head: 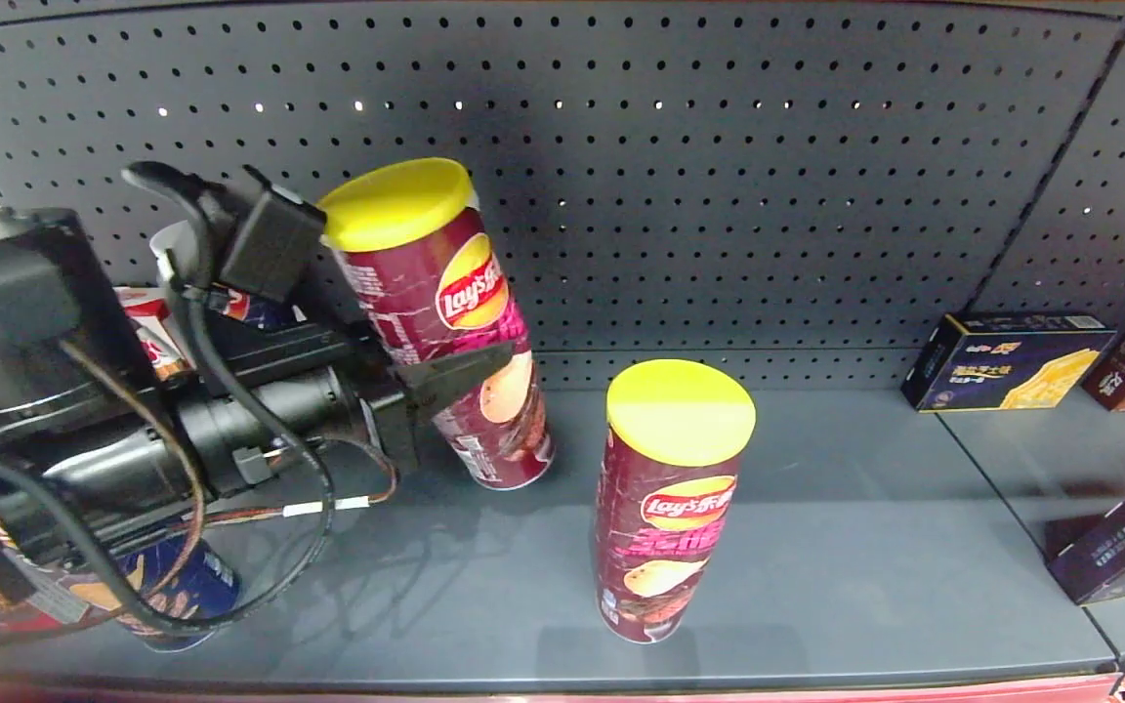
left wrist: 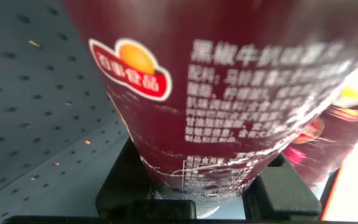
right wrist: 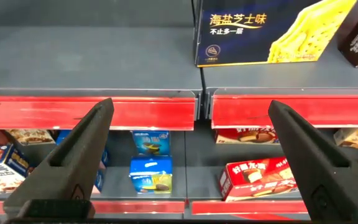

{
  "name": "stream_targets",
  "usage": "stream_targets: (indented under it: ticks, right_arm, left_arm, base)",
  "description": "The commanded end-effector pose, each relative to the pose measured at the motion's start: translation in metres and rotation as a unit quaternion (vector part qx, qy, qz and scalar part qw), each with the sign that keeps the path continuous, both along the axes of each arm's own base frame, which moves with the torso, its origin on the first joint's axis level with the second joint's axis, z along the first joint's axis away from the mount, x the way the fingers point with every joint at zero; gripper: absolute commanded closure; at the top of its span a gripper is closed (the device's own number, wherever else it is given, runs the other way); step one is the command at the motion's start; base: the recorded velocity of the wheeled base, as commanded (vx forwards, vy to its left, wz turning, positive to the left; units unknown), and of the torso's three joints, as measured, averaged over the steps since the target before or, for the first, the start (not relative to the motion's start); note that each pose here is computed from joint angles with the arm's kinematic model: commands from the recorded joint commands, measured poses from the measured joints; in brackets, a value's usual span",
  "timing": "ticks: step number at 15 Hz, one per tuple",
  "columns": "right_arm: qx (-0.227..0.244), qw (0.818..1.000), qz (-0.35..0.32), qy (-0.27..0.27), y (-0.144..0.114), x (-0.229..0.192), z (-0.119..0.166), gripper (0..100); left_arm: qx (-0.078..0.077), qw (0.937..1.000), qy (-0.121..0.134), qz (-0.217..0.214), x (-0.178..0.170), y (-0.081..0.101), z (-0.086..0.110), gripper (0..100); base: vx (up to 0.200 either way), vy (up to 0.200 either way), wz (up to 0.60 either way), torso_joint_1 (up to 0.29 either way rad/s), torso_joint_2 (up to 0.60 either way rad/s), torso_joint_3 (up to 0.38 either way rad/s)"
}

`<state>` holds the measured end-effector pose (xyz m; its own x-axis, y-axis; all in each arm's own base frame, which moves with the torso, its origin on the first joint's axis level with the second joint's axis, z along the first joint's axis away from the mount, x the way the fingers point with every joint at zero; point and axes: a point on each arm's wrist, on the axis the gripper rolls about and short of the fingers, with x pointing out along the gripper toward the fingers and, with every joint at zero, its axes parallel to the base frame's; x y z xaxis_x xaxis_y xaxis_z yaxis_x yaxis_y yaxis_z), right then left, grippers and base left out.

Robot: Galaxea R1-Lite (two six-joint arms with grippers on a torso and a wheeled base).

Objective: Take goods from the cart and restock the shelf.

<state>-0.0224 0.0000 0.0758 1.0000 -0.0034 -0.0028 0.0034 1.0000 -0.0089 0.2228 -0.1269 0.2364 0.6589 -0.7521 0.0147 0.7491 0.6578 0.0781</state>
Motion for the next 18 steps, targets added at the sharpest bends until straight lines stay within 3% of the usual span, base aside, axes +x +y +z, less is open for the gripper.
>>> stream_targets:
  ticks: [1, 2, 4, 7, 8, 13, 18]
  right_arm:
    - [0.000, 1.000, 0.000, 0.000, 0.000, 0.000, 0.000, 0]
    - [0.000, 1.000, 0.000, 0.000, 0.000, 0.000, 0.000, 0]
    - [0.000, 1.000, 0.000, 0.001, 0.000, 0.000, 0.000, 0]
    - [0.000, 1.000, 0.000, 0.000, 0.000, 0.000, 0.000, 0]
    - [0.000, 1.000, 0.000, 0.000, 0.000, 0.000, 0.000, 0]
    - [0.000, 1.000, 0.000, 0.000, 0.000, 0.000, 0.000, 0]
    - [0.000, 1.000, 0.000, 0.000, 0.000, 0.000, 0.000, 0]
  left_arm:
    - [0.011, 0.9994, 0.017, -0.028, 0.021, -0.012, -0.001, 100]
    - [0.013, 0.9979, 0.022, -0.060, 0.031, -0.019, 0.006, 100]
    - [0.030, 0.9974, 0.025, -0.061, 0.047, -0.026, 0.010, 100]
    - [0.085, 0.9905, 0.022, -0.105, 0.069, -0.027, 0.008, 100]
    - [0.091, 0.9892, 0.020, -0.114, 0.074, -0.029, 0.006, 100]
    - [0.091, 0.9811, 0.009, -0.171, 0.108, -0.043, -0.005, 100]
    - [0.099, 0.9796, 0.003, -0.175, 0.131, -0.054, -0.016, 100]
  base:
    - [0.000, 0.000, 0.00, 0.000, 0.00, 0.000]
    - [0.000, 0.000, 0.00, 0.000, 0.00, 0.000]
    - [0.000, 0.000, 0.00, 0.000, 0.00, 0.000]
    - [0.000, 0.000, 0.00, 0.000, 0.00, 0.000]
    - [0.000, 0.000, 0.00, 0.000, 0.00, 0.000]
    - [0.000, 0.000, 0.00, 0.000, 0.00, 0.000]
    - [0.000, 0.000, 0.00, 0.000, 0.00, 0.000]
